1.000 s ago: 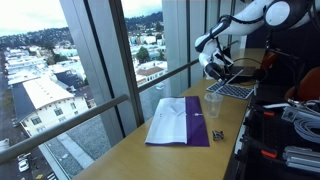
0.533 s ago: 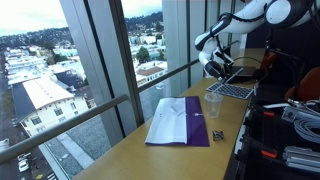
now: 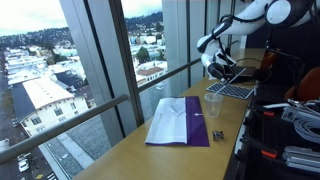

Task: Put the straw inside the cup

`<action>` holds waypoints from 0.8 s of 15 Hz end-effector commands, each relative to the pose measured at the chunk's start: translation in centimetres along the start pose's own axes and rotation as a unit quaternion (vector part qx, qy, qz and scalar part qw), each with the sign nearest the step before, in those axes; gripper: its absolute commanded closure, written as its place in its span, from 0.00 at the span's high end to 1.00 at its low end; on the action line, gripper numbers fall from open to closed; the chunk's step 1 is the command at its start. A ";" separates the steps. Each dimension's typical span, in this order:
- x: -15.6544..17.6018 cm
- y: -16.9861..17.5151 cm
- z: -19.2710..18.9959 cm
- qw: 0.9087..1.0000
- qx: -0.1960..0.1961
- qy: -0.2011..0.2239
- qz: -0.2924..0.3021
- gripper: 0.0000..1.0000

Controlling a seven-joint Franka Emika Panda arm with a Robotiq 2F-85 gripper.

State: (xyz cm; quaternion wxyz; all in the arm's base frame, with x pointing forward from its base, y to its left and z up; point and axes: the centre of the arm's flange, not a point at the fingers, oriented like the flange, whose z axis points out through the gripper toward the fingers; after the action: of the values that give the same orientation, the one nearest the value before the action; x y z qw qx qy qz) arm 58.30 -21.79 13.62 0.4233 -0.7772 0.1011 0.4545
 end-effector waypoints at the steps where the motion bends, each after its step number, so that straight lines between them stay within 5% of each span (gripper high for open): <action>1: -1.0 0.4 0.0 1.000 0.008 -0.005 0.000 0.00; 12: 0.1 0.9 -0.3 1.000 0.010 -0.009 -0.012 0.00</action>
State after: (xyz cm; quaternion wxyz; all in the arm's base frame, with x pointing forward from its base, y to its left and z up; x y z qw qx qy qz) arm 57.79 -22.08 12.87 0.4285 -0.7725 0.1026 0.4573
